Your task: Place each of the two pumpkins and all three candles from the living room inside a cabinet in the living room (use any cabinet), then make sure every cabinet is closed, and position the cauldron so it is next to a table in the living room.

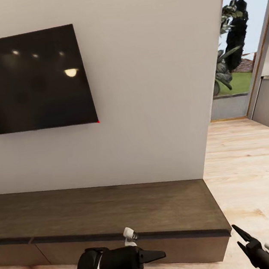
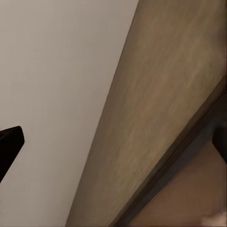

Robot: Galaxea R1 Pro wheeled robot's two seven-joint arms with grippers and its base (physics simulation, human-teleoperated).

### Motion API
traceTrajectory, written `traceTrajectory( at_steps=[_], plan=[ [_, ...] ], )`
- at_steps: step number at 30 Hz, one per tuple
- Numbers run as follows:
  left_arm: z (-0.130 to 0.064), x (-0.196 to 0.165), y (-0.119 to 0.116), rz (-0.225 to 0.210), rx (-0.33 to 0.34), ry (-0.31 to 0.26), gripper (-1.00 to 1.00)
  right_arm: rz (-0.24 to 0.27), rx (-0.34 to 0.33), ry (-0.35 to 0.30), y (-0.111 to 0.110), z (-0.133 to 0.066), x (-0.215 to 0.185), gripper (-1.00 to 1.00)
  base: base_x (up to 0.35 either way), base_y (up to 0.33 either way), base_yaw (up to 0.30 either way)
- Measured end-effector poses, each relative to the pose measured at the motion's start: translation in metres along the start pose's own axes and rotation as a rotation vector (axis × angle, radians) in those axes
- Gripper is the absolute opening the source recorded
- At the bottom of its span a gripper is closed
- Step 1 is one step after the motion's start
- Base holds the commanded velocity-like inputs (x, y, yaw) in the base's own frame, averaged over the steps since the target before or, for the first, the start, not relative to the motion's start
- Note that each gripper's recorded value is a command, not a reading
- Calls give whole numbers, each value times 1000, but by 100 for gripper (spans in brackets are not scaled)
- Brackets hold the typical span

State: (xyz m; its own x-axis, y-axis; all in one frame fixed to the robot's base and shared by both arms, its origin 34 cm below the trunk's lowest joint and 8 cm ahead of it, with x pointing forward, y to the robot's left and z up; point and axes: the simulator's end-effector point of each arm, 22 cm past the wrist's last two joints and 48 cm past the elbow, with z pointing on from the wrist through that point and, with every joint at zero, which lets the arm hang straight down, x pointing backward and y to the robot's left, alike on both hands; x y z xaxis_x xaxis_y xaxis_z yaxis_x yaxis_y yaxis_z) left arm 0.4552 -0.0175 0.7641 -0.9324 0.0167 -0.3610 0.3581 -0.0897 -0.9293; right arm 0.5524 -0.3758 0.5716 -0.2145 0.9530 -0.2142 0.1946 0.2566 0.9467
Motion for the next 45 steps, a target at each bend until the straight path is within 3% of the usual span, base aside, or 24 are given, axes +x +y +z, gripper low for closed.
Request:
traceTrajectory(
  at_steps=[6,14,45],
  plan=[
    [0,0,0,0,2,-1,100,-1,-12,28,6,7,6,100,0,0,0],
    [-1,5,8,1,2,-2,100,-14,-109,37,19,9,12,100,0,0,0],
    [-7,38,63,-3,8,-8,100,-15,-107,49,-46,16,39,100,0,0,0]
  ],
)
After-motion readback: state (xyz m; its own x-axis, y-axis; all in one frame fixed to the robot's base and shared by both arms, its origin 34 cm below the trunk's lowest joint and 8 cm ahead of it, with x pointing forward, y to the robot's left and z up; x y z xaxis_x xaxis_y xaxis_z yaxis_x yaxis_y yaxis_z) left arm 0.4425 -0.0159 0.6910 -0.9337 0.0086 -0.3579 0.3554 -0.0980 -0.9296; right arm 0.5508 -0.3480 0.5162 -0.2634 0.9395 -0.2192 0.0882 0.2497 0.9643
